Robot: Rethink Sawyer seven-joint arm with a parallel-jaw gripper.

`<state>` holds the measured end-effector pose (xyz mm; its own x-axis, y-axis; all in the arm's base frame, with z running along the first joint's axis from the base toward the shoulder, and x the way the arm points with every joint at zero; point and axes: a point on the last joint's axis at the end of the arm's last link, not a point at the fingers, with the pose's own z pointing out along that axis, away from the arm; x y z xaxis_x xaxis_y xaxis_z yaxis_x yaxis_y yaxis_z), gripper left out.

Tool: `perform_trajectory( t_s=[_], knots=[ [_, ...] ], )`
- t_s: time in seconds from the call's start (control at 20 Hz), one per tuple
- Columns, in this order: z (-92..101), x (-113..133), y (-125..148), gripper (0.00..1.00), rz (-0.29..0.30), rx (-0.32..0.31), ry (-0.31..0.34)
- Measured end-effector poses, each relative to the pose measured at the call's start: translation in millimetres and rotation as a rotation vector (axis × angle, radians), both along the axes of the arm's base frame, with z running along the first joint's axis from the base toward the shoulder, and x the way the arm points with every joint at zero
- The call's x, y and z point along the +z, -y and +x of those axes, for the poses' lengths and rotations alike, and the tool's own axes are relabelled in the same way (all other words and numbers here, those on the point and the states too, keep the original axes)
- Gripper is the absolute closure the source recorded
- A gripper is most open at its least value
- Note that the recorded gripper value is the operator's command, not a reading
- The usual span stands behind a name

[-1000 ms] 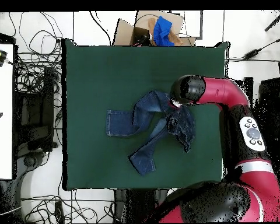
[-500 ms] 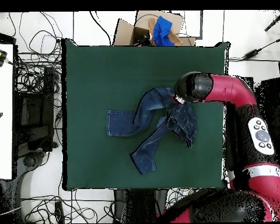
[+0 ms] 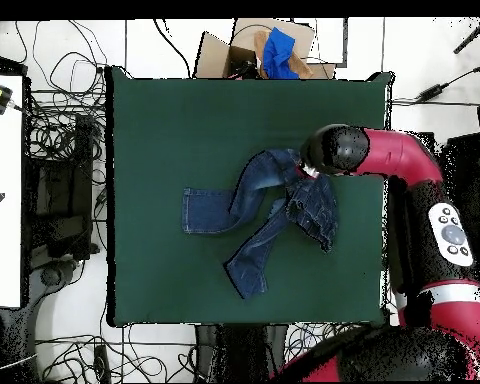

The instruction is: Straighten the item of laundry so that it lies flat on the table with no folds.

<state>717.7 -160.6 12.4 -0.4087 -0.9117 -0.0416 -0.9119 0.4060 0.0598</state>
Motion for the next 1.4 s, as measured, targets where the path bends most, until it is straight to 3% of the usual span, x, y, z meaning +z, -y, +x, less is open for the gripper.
perform_trajectory(
  t_s=[0.1,0.15,0.4,0.45,1.4],
  knots=[
    [1.0,-3,-1,1.00,0.001,0.031,0.004],
    [2.9,-9,-4,1.00,0.008,0.076,0.009],
    [0.0,-21,-9,1.00,0.027,0.134,0.002],
    [-1.7,-25,-11,0.00,0.033,0.146,-0.002],
    [7.3,-33,-14,0.00,0.068,0.114,0.006]
  ],
)
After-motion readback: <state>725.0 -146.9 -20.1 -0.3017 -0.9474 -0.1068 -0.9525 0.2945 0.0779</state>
